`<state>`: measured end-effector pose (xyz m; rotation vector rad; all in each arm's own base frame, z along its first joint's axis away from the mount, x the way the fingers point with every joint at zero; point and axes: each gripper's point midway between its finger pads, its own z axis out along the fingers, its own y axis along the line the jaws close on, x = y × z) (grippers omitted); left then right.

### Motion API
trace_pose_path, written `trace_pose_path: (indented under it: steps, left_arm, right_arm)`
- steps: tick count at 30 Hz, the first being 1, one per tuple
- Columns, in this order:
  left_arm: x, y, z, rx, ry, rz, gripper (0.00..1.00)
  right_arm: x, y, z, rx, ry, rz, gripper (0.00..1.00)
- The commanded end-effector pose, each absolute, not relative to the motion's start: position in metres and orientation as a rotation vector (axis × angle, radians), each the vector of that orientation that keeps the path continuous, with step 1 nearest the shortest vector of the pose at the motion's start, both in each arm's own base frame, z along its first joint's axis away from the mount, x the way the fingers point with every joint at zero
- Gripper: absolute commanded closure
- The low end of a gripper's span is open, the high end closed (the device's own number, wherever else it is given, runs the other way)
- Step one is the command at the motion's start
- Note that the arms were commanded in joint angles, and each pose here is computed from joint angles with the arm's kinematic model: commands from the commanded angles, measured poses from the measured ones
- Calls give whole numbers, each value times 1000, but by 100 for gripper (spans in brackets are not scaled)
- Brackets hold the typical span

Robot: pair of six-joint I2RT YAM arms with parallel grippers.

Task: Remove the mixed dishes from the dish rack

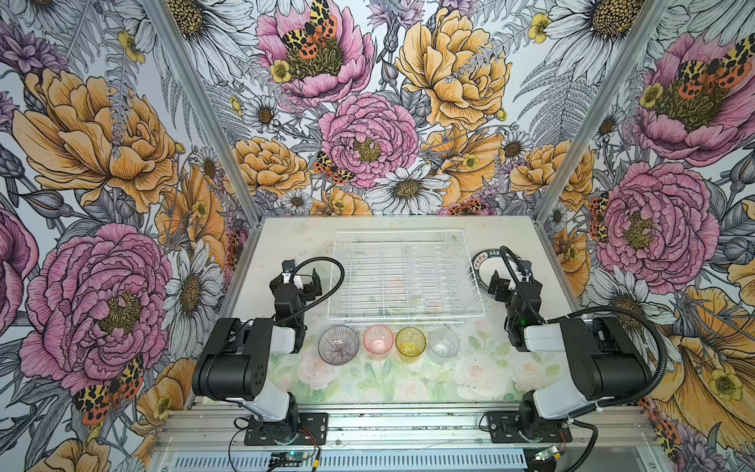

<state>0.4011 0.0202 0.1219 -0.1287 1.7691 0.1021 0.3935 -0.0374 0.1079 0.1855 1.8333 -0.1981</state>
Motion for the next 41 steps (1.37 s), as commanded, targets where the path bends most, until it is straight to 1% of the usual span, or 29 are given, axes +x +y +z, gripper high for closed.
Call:
trace_pose_path:
  steps: [1,41]
  left_arm:
    - [406,18,129,-115,1757,59,1]
    - [406,17,129,-114,1757,52,1]
  right_arm:
    - [397,-36,116,176,1804,-206,1]
    - [397,-36,116,176,1805,-206,0]
